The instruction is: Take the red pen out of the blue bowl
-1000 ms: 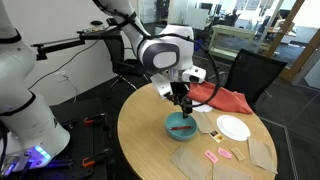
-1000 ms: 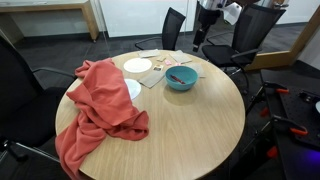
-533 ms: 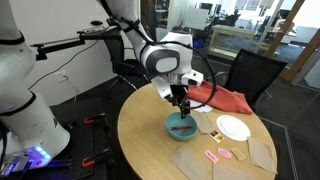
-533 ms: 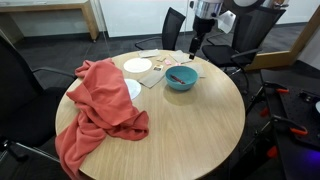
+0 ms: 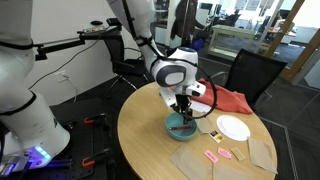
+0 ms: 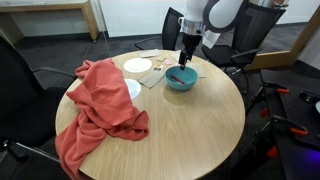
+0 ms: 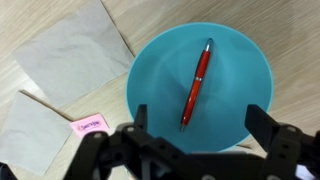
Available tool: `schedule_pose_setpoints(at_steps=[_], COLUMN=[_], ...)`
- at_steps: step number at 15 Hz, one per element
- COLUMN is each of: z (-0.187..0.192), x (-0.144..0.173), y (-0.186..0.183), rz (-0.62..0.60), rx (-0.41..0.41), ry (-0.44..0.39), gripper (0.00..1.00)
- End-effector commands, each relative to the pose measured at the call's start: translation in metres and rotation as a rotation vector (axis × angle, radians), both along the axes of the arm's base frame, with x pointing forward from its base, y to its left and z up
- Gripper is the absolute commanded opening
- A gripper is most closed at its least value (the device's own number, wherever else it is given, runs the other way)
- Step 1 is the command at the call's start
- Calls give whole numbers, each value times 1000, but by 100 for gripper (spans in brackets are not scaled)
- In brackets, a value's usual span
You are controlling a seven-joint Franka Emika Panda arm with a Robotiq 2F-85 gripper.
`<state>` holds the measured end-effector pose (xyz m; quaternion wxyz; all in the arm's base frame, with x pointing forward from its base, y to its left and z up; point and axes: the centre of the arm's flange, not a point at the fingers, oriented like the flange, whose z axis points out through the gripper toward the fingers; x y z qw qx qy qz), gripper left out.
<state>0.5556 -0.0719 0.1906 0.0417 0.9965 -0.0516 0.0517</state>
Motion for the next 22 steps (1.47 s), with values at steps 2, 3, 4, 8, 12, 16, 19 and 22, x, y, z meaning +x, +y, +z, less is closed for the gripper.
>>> schedule_pose_setpoints(at_steps=[2, 3, 4, 8, 12, 16, 19, 22], z=[-26, -32, -36, -55, -72, -86, -94, -98], x=[23, 25, 27, 35, 41, 44, 46, 48], y=[-10, -12, -13, -16, -14, -12, -11, -10], rz=[-41, -44, -51, -56, -49, -42, -37, -35], rx=[10, 13, 12, 8, 0, -4, -5, -5], ry=[3, 7, 11, 27, 39, 53, 57, 60], gripper=[100, 100, 100, 100, 100, 100, 74, 52])
